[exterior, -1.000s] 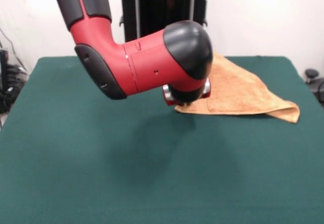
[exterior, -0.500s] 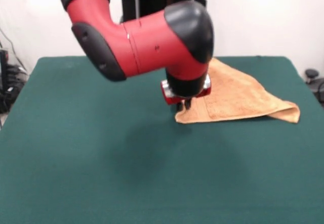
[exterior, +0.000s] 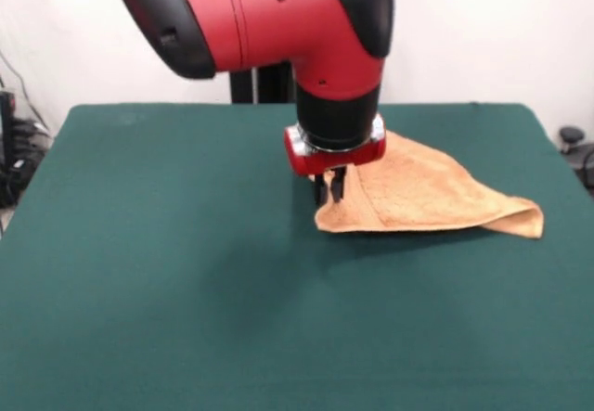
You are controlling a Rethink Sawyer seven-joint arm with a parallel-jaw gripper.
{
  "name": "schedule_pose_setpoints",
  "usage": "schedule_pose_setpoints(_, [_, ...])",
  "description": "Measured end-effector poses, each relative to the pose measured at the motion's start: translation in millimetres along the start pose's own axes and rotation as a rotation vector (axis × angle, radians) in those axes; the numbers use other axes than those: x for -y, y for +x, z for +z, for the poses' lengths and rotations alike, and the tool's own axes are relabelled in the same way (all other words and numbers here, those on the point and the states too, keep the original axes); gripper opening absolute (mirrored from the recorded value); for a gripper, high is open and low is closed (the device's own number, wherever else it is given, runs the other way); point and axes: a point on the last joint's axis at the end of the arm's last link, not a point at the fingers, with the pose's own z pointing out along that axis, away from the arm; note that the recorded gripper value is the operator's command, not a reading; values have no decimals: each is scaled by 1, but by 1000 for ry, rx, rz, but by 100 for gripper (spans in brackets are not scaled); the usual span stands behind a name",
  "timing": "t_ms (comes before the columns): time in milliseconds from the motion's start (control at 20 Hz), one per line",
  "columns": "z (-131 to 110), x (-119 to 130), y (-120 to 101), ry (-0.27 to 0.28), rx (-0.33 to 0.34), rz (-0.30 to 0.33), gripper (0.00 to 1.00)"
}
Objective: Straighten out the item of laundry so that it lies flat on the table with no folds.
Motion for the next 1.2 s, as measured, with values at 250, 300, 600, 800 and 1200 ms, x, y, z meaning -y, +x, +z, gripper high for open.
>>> schedule_pose_setpoints(250, [-20, 7, -10, 15, 28, 17, 0])
schedule_pose_setpoints(300, [-22, 8, -12, 16, 31, 20, 0])
schedule_pose_setpoints(600, [-34, 18, -34, 25, 59, 50, 0])
schedule_pose_setpoints(800, [-40, 21, -43, 32, 78, 59, 0])
schedule_pose_setpoints(1200, [-54, 30, -58, 47, 112, 78, 0])
